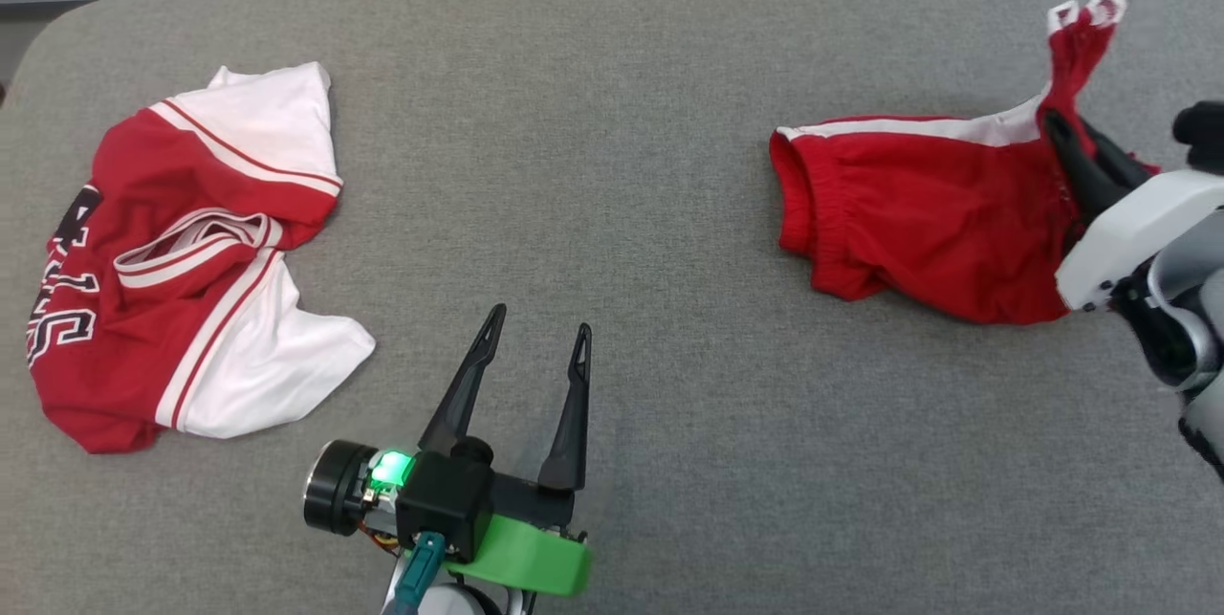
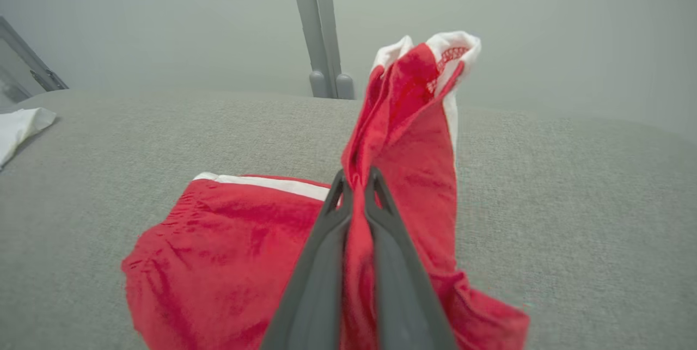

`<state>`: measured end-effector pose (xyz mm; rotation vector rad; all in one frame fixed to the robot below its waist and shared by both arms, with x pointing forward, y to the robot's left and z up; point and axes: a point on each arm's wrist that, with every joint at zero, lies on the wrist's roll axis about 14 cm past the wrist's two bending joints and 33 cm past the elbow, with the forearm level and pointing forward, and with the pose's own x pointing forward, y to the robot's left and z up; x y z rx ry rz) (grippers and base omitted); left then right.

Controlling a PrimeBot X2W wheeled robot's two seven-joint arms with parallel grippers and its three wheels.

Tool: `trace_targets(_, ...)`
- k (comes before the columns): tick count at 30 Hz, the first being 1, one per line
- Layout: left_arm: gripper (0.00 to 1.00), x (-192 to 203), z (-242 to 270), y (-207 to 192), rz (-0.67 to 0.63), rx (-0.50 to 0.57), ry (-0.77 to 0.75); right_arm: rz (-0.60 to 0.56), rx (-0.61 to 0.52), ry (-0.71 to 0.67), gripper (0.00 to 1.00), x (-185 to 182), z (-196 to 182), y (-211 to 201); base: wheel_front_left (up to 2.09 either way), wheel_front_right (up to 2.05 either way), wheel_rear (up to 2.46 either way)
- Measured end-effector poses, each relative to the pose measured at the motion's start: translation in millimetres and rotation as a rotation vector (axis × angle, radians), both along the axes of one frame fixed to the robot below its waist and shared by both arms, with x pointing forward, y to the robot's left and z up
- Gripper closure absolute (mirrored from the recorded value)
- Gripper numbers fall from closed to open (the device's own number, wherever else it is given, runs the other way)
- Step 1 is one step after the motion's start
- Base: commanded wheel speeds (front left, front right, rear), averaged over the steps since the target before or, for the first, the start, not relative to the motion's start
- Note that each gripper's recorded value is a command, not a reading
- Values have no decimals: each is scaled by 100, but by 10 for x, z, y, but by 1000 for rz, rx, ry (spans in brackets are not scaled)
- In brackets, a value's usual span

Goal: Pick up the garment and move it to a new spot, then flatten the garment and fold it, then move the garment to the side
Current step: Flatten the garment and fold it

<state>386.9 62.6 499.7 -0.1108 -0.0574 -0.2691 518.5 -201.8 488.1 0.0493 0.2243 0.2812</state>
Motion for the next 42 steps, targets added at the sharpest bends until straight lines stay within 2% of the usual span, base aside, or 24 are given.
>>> trace_targets(12, 0, -168, 65, 234, 87, -19, 3, 240, 113, 81, 100, -119, -78, 1266, 0, 0, 0)
trace_targets(13, 0, -174, 66, 251, 95, -20, 4, 255, 108, 99, 84, -134, -125, 1341, 0, 0, 0)
trace_targets(14, 0, -177, 68, 263, 100, -20, 4, 266, 106, 114, 16, -150, -163, 1394, 0, 0, 0)
trace_targets(15, 0, -178, 72, 278, 106, -20, 3, 276, 115, 127, 0, -164, -192, 1460, 0, 0, 0)
trace_targets(18, 0, -175, 68, 324, 126, -21, 6, 295, 166, 108, 0, -167, -125, 1608, 0, 0, 0)
trace_targets(21, 0, -176, 73, 331, 132, -22, 6, 271, 198, 42, 0, -131, 35, 1491, 0, 0, 0)
trace_targets(26, 0, -156, 89, 337, 140, -25, 0, 158, 111, -52, 0, -133, 162, 832, 0, 0, 0)
trace_targets(30, 0, -138, 95, 243, 105, -22, -6, 49, 71, -17, 0, -358, 15, 331, 0, 0, 0)
trace_targets(33, 0, -121, 112, 158, 73, -25, -14, -11, 68, -4, 0, -503, -39, 103, 0, 0, 0)
trace_targets(38, 0, -120, 132, 101, 54, -29, -21, -58, 101, -51, 0, -713, -21, 5, 0, 0, 0)
trace_targets(42, 0, -189, 102, 139, 67, -26, -10, -45, 84, -111, 0, -922, -9, 72, 0, 0, 0)
